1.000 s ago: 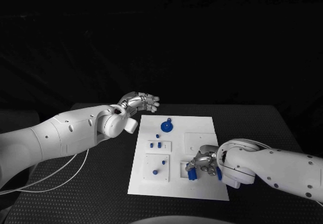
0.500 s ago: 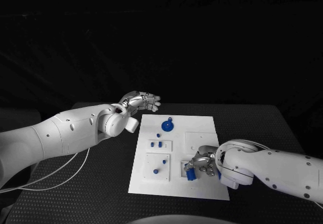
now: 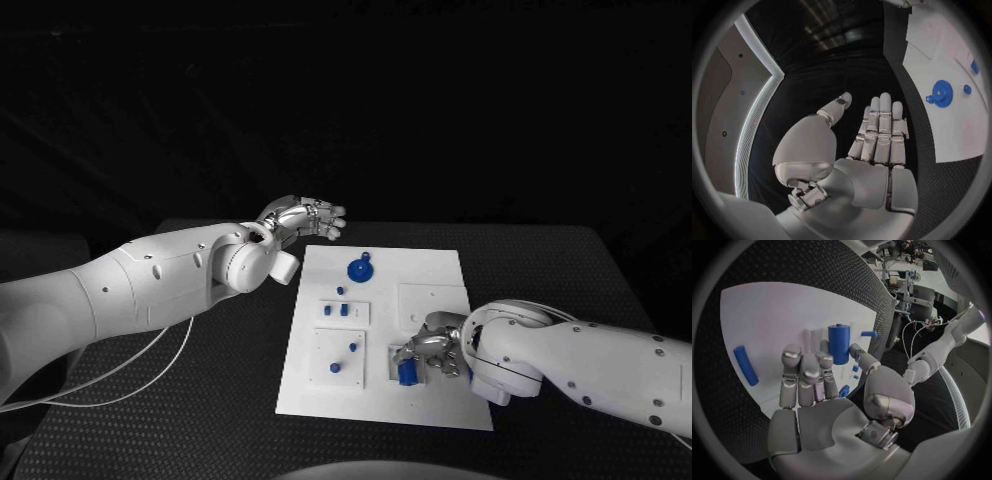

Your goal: Assemble the parts on the task board

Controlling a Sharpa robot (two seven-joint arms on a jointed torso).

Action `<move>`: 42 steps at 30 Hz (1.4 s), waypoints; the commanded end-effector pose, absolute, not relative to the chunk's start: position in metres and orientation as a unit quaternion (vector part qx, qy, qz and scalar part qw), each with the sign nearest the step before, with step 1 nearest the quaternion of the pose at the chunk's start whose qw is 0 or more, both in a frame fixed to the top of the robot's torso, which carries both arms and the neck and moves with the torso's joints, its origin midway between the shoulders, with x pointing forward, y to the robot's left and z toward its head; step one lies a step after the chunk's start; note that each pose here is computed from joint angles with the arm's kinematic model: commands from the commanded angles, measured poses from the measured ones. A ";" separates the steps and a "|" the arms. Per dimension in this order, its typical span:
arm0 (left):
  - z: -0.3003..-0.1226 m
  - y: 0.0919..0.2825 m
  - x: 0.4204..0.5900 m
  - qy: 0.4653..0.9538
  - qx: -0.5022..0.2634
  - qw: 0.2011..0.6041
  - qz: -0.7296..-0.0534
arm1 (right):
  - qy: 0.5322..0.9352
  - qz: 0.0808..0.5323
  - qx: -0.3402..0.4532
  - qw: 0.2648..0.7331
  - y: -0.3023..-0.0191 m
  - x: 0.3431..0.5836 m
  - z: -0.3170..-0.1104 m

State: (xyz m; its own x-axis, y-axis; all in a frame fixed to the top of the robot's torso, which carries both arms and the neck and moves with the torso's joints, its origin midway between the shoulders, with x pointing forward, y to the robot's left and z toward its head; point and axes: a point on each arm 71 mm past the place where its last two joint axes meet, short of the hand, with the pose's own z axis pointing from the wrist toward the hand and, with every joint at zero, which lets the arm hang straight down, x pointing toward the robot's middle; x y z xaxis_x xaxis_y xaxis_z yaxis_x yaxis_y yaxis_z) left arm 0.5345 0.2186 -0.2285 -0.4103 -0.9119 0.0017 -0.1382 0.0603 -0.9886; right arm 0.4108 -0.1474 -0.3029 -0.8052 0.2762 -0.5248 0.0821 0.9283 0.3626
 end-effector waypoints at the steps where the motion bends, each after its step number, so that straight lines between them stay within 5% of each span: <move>1: -0.227 0.216 0.534 0.637 -0.408 0.347 -0.554 | 0.935 0.168 0.094 0.297 -0.146 0.410 -0.303; 25: -0.228 0.216 0.534 0.638 -0.408 0.345 -0.554 | 0.930 0.175 0.065 0.316 -0.146 0.410 -0.300; 42: -0.228 0.216 0.533 0.638 -0.408 0.345 -0.554 | 0.941 0.181 0.009 0.285 -0.148 0.395 -0.303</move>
